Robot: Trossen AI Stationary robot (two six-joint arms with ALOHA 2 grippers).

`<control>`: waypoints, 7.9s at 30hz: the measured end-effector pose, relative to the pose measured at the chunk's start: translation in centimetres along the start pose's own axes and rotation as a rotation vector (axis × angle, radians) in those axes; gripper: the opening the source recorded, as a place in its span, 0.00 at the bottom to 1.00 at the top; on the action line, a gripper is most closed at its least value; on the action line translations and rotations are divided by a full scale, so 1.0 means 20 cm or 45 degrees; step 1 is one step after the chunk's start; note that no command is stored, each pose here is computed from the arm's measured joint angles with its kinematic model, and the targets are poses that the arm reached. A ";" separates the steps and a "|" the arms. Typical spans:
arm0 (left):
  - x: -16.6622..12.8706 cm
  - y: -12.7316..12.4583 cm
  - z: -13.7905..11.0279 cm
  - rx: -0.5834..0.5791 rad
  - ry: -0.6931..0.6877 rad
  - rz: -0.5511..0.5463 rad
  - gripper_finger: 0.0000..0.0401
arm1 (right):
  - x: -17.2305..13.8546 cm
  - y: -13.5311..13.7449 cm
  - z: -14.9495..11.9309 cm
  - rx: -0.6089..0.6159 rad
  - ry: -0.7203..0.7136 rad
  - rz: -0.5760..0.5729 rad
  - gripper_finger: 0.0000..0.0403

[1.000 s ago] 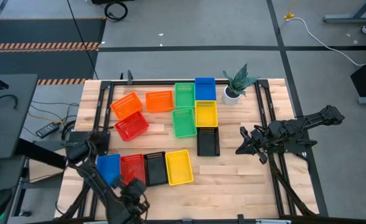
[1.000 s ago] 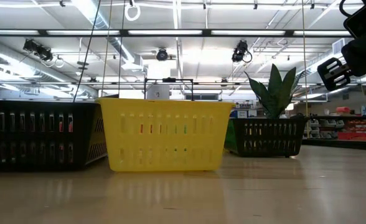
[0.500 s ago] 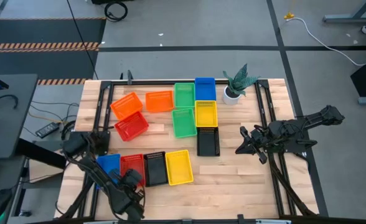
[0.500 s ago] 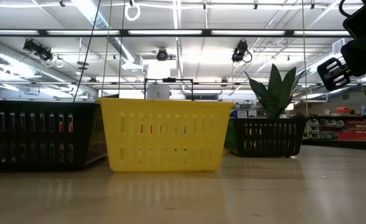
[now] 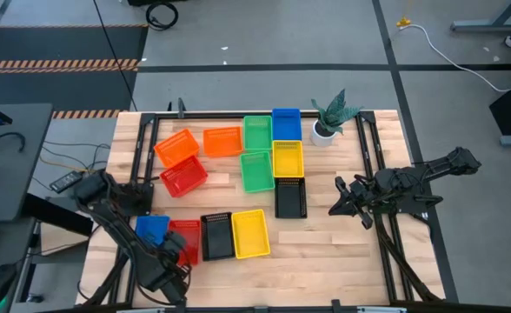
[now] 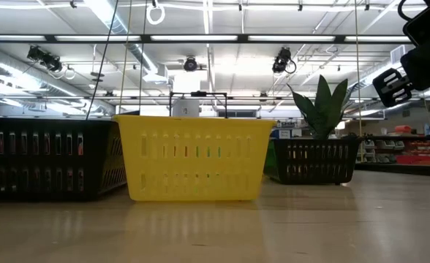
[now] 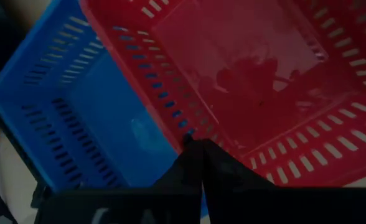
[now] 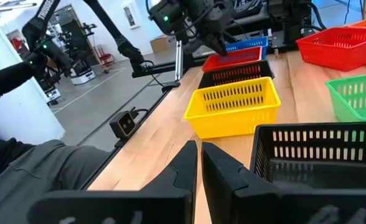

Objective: Stack baskets by color
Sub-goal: Adjust the colored bins, then move the right black bin to the middle right of the table, then move the bottom green bin to the bottom middle of the table

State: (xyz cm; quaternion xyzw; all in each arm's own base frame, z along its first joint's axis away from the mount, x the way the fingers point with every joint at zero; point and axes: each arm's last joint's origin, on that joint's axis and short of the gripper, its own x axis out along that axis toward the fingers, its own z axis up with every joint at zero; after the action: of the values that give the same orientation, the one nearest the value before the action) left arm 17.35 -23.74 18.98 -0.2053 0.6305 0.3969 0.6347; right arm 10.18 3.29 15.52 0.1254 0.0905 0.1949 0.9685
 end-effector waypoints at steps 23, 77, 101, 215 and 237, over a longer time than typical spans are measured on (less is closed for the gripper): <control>-0.21 -0.07 0.30 -0.106 -0.312 -0.192 0.01 | 0.00 0.00 0.00 -0.007 -0.003 -0.020 0.07; -0.17 -0.35 0.55 0.143 -0.206 -0.188 0.01 | 0.00 0.00 0.00 0.003 -0.002 -0.020 0.07; -0.03 -0.67 0.79 0.220 -0.289 -0.602 0.01 | 0.00 0.00 0.00 0.000 -0.001 -0.020 0.07; 0.15 -0.41 1.74 0.763 -0.461 -0.200 0.27 | 0.02 -0.01 -0.03 0.007 0.080 -0.051 0.07; -0.47 -0.66 1.54 0.641 -0.880 -0.644 0.03 | 0.02 -0.02 -0.03 0.009 0.102 -0.061 0.07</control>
State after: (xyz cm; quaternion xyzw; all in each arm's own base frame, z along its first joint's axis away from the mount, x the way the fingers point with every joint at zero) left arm 48.00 -10.51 28.62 -0.0487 0.3899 0.1109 0.9128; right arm 10.60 3.34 14.71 0.1189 0.1328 0.1761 0.9681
